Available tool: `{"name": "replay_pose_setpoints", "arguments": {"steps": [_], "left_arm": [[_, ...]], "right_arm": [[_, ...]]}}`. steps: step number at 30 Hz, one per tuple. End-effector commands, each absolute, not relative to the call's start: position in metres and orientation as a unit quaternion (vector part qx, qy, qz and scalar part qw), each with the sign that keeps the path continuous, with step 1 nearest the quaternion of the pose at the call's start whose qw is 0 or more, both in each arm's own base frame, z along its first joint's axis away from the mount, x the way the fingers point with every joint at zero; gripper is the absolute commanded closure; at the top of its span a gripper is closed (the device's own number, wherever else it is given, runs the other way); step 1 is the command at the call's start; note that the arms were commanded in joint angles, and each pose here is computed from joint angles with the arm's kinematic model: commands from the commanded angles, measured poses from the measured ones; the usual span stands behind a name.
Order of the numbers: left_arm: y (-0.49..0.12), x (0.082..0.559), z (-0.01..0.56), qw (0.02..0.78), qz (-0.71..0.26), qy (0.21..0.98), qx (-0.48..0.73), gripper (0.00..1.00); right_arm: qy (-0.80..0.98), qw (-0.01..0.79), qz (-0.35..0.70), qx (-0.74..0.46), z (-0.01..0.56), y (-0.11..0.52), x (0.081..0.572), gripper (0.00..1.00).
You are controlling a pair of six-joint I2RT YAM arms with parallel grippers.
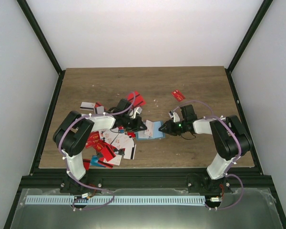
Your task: Put the credit cards into the card holder
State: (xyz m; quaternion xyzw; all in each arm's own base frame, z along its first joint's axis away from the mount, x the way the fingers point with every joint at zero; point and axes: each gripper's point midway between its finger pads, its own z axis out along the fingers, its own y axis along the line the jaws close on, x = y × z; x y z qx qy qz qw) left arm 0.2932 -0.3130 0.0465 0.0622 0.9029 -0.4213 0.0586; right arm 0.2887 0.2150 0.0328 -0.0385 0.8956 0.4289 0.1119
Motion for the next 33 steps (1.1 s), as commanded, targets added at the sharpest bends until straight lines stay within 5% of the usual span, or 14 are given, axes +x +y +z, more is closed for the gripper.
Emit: {"name": "replay_pose_setpoints", "arguments": {"steps": [1, 33], "left_arm": [[-0.313, 0.298, 0.039, 0.058, -0.419, 0.905, 0.052, 0.96], [-0.327, 0.271, 0.033, 0.051, -0.430, 0.901, 0.024, 0.96]], "right_arm": [[0.893, 0.101, 0.437, -0.045, 0.031, 0.220, 0.281, 0.69], [0.891, 0.081, 0.445, -0.024, 0.025, 0.226, 0.262, 0.70]]}}
